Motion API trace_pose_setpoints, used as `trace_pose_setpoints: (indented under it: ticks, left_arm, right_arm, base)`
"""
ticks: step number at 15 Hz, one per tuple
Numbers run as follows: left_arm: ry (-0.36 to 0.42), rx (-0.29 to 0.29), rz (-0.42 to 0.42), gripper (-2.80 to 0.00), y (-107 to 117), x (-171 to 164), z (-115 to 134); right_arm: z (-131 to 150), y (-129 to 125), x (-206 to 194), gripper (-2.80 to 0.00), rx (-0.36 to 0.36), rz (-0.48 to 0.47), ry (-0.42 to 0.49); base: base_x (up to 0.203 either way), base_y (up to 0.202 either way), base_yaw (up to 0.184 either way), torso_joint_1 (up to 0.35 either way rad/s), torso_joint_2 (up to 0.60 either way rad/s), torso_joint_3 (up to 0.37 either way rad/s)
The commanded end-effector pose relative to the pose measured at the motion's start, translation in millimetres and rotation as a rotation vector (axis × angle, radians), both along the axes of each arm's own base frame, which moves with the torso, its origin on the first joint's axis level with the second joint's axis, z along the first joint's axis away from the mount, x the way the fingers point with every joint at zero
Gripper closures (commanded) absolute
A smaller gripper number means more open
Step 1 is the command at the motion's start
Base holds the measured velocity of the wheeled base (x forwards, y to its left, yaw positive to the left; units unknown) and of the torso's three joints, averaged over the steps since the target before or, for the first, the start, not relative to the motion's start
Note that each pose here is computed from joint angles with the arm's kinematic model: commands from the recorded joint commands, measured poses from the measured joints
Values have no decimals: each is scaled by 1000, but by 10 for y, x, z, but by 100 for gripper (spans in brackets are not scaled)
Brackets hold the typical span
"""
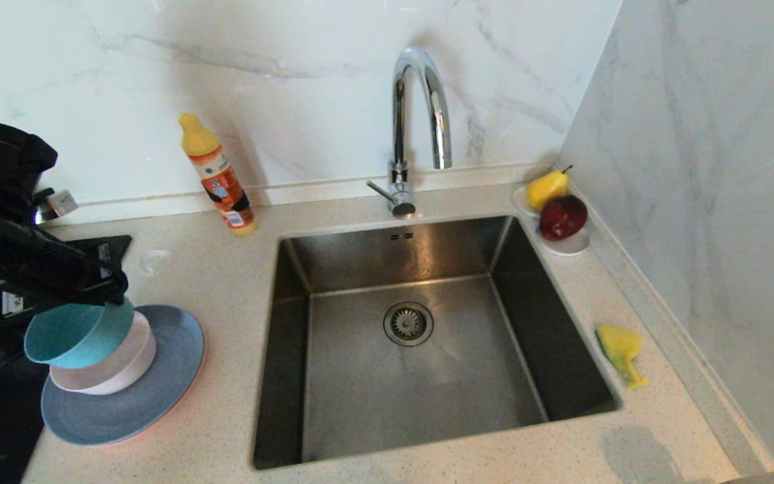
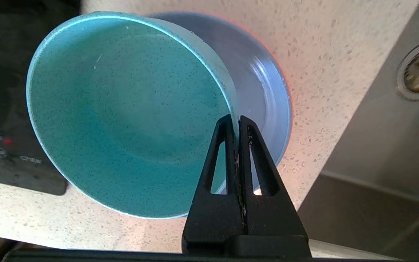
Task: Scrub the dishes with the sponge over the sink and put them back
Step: Place the bowl on the bowl
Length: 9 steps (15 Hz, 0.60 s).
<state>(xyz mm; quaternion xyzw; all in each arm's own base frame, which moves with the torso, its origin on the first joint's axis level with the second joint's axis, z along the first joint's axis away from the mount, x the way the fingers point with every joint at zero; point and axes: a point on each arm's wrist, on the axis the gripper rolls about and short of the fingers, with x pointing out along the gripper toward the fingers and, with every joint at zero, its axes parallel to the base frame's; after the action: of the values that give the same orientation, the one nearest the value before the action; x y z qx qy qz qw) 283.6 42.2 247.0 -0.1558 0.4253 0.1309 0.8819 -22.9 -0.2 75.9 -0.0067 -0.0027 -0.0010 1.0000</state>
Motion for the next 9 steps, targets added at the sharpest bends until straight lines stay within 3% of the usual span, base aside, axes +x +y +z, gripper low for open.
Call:
trace_pose_setpoints:
  ticks: [1, 9]
  left_arm:
    - [50, -4, -4, 0, -31, 106, -137]
    - [65, 4, 4, 0, -19, 148, -219]
  right_arm:
    - [0, 0, -1, 0, 0, 0, -2]
    - [0, 0, -1, 0, 0, 0, -2]
  base:
    - [0, 0, 0, 0, 0, 0]
    - [0, 0, 0, 0, 0, 0]
